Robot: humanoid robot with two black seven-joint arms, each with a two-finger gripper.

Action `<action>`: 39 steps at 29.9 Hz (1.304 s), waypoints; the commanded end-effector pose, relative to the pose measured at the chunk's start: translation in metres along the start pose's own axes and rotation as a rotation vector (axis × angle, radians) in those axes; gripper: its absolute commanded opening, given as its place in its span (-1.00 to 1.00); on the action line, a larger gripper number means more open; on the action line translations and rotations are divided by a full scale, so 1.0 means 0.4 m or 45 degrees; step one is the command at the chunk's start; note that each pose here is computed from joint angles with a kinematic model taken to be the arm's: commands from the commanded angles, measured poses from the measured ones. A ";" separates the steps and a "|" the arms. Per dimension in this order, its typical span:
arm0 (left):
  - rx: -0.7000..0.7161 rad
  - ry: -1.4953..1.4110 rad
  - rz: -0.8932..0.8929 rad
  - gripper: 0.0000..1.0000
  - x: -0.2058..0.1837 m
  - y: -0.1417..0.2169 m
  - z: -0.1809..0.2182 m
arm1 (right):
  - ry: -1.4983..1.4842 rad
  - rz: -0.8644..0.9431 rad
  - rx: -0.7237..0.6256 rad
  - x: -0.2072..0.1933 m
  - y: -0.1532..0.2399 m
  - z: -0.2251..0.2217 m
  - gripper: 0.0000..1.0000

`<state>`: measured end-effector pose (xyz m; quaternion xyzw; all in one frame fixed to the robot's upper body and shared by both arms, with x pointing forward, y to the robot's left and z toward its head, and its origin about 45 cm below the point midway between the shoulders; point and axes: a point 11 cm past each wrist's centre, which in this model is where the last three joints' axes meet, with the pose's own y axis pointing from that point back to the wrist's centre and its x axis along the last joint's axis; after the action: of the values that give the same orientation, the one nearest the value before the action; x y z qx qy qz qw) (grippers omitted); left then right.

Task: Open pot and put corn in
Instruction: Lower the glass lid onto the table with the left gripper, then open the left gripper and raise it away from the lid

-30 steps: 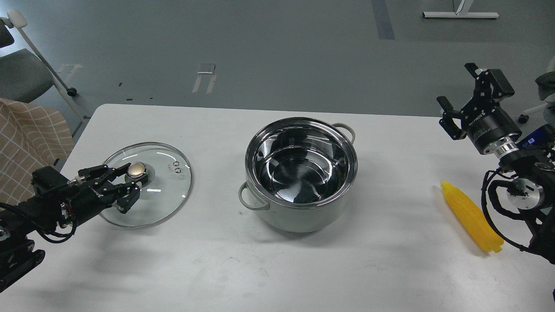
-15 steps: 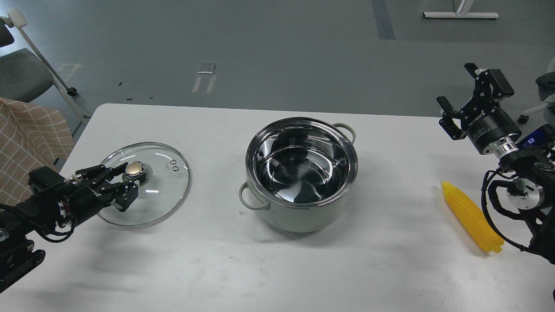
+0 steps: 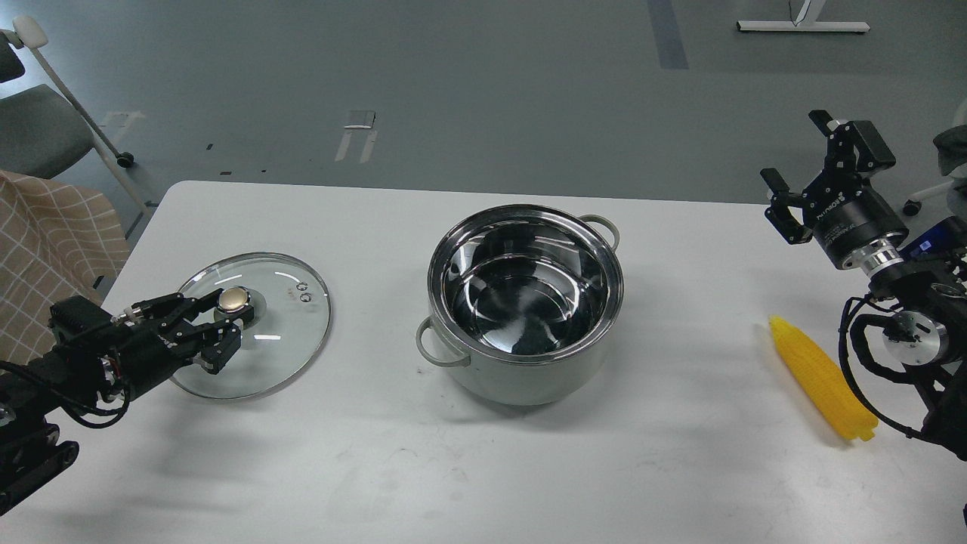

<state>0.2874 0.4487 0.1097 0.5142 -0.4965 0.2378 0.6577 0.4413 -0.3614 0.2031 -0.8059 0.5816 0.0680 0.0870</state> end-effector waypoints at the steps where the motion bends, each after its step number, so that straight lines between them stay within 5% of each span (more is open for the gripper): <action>1: 0.001 -0.003 -0.009 -0.10 -0.004 0.004 -0.002 | 0.000 0.000 0.000 0.000 0.000 0.000 1.00; 3: 0.003 -0.003 -0.014 -0.30 -0.008 0.007 -0.002 | 0.000 0.000 0.000 0.000 0.000 0.000 1.00; 7: 0.003 -0.003 -0.010 -0.19 -0.006 0.005 -0.002 | 0.000 0.000 0.000 0.000 0.000 0.000 1.00; 8: 0.003 0.002 -0.008 0.21 -0.006 0.004 -0.001 | 0.000 0.000 0.000 0.000 0.000 0.000 1.00; 10: 0.002 0.004 -0.006 0.69 -0.005 0.004 0.000 | 0.000 0.000 0.000 0.000 0.000 0.000 1.00; 13: 0.003 0.007 -0.003 0.88 -0.005 0.003 0.001 | 0.001 -0.001 -0.001 0.000 0.000 0.000 1.00; 27: 0.035 0.021 0.096 0.94 0.083 0.003 -0.034 | 0.000 -0.001 0.002 -0.001 -0.001 -0.002 1.00; 39: -0.110 0.624 0.444 0.94 0.540 -0.075 -0.042 | 0.206 -0.112 0.020 0.010 0.002 -0.118 1.00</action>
<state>0.3838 0.4243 0.2581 0.3848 -0.4633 0.3996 0.6911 0.4433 -0.3708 0.2292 -0.8199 0.5674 0.0290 0.0710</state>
